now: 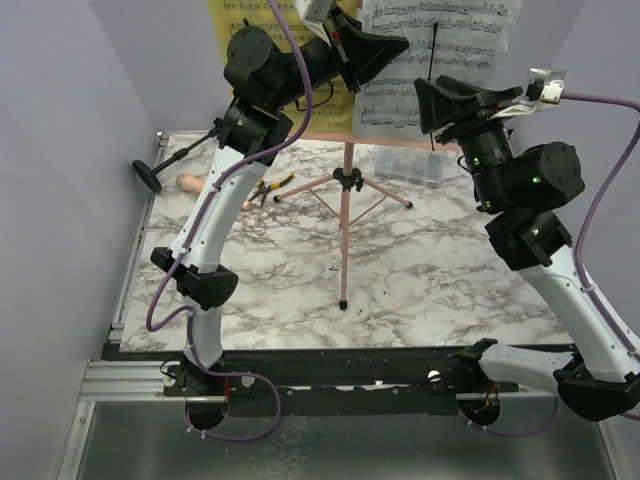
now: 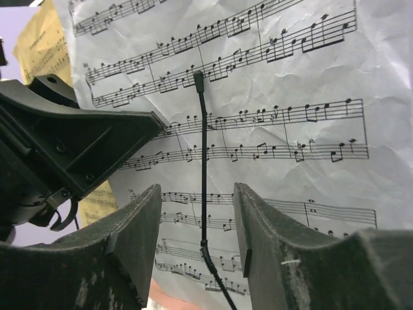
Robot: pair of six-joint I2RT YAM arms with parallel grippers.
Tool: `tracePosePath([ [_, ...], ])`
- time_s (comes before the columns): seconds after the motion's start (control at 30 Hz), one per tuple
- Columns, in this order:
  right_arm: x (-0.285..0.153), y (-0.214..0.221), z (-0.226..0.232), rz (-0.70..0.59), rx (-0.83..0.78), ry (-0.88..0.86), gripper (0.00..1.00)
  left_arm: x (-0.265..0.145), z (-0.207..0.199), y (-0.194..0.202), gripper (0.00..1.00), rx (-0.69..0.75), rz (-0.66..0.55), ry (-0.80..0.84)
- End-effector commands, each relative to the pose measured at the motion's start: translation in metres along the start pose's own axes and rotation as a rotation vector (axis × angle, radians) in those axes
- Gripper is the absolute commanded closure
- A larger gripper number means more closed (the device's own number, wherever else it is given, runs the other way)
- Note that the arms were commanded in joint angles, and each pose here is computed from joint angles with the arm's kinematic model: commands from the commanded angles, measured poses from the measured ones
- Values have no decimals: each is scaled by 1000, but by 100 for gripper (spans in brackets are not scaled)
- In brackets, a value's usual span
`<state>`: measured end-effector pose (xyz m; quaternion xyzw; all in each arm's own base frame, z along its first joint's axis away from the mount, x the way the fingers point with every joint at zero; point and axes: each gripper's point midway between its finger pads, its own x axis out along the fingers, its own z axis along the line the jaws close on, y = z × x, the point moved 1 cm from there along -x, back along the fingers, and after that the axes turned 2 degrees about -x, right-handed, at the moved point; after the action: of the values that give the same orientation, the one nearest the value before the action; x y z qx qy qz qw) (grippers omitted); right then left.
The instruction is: Set up the instrument practice props
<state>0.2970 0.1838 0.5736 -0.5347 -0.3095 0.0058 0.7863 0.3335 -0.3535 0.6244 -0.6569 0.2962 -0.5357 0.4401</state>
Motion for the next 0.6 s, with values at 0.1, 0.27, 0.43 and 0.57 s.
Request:
tracePosePath([
  [0.1, -24, -25, -3, -10, 38, 25, 39, -8, -7, -31, 70, 22, -62, -27],
  [0.27, -46, -40, -6, 3, 52, 33, 36, -13, -9, -37, 57, 11, -66, -42],
  [0.43, -76, -42, -13, 61, 53, 62, 33, -23, -18, -46, 34, -9, -71, -55],
  [0.57, -103, -34, -26, 120, 51, 115, 31, -32, -27, -54, 21, -58, -79, -76],
])
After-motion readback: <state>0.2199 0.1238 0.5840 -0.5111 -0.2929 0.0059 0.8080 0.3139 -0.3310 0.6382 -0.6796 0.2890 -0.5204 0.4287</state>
